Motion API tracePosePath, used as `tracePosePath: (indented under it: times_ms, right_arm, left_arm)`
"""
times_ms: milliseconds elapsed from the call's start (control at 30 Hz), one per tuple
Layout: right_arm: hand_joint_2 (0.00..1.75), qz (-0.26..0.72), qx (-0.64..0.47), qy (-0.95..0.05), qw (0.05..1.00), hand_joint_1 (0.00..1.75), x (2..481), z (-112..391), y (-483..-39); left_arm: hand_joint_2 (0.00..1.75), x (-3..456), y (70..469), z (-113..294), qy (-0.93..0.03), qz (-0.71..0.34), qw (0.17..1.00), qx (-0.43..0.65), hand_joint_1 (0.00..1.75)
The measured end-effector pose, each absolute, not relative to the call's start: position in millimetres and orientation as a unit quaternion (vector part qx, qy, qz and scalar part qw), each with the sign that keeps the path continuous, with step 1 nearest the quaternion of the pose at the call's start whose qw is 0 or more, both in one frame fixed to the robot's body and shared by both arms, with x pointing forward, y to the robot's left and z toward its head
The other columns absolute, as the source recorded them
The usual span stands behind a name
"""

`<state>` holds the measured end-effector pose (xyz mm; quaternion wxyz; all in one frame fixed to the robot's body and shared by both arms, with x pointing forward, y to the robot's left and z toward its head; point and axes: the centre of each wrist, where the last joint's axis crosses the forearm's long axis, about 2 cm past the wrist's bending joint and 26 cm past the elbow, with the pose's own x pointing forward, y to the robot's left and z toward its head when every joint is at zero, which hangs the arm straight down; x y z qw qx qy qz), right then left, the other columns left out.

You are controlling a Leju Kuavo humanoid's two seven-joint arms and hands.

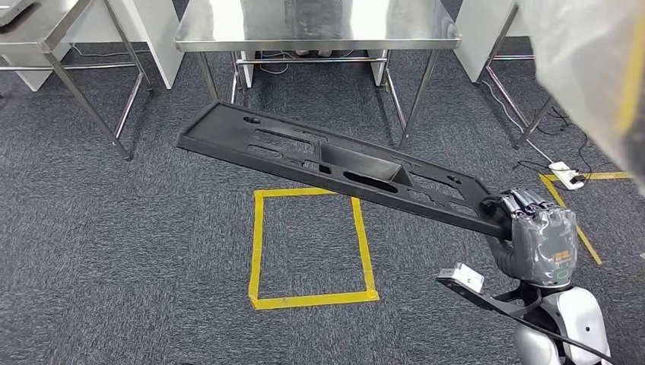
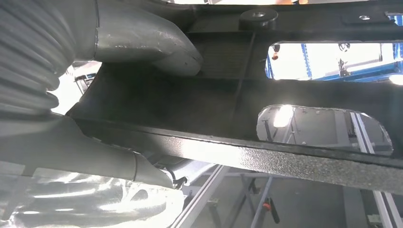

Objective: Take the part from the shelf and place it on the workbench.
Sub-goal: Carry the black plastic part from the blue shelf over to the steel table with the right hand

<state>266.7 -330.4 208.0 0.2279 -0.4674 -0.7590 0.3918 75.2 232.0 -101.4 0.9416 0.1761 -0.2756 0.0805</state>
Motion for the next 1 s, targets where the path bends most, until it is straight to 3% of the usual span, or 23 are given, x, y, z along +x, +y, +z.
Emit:
tracePosePath:
  times_ms: [1000]
  right_arm:
    - [1.75,0.398,-0.455,-0.766,0.22,1.75,274.6,209.4,-325.5]
  left_arm:
    - [0.0,67.3,236.1,-102.9,-0.265,0.076,0.942,0.194,0.0]
